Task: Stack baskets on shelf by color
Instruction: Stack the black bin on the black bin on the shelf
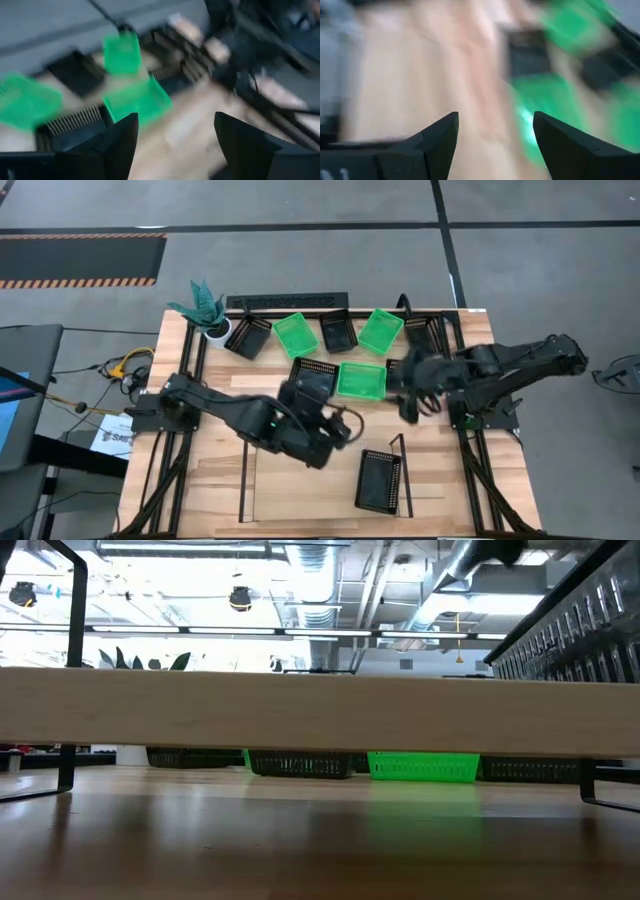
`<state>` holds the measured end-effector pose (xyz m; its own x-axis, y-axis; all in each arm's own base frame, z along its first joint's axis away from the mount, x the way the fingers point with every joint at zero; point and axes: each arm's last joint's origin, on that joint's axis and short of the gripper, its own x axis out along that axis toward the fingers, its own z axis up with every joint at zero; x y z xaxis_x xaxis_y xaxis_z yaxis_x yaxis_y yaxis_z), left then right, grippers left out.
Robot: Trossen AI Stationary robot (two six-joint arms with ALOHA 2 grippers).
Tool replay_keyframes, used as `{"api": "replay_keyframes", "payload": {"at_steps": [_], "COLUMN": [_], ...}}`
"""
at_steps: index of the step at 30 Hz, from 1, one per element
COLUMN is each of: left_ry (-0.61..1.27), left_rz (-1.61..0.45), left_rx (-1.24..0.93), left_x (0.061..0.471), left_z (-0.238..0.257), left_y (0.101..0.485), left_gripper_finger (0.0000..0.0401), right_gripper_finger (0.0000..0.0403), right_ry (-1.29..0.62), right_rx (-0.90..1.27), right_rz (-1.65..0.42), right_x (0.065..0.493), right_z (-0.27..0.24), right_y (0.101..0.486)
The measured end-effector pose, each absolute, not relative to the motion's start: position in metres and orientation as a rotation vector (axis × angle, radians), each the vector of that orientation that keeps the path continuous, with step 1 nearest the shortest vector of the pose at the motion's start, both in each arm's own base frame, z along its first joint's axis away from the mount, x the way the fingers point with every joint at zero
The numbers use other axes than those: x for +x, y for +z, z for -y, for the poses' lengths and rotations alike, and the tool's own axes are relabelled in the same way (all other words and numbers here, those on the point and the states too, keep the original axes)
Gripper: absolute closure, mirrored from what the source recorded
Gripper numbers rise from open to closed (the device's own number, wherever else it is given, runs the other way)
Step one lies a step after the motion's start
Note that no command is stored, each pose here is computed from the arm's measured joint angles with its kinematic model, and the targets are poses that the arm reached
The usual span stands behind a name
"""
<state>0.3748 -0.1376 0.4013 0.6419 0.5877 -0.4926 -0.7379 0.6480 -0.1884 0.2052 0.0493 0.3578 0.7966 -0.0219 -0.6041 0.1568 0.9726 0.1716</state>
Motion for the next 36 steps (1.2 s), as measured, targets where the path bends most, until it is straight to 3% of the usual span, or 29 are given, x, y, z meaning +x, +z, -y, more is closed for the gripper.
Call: {"api": "replay_keyframes", "payload": {"at_steps": [5, 20, 36], "left_ry": [0.844, 0.795, 0.790], "left_rz": [-0.335, -0.379, -0.399], "left_rx": [-0.312, -0.415, -0.323], "left_x": [0.367, 0.378, 0.378], "left_z": [0.125, 0.117, 0.117], "left_y": [0.416, 0.410, 0.411], "left_gripper_finger": [0.0152, 0.0152, 0.0152], "right_gripper_finger": [0.0121, 0.0121, 0.0121], "right_ry": [0.199, 0.182, 0.097], "right_rx": [0.182, 0.129, 0.069], "right_rz": [-0.382, -0.272, -0.255], "right_x": [0.206, 0.195, 0.199], "right_z": [-0.092, -0.100, -0.097], "right_y": [0.383, 0.395, 0.394]}}
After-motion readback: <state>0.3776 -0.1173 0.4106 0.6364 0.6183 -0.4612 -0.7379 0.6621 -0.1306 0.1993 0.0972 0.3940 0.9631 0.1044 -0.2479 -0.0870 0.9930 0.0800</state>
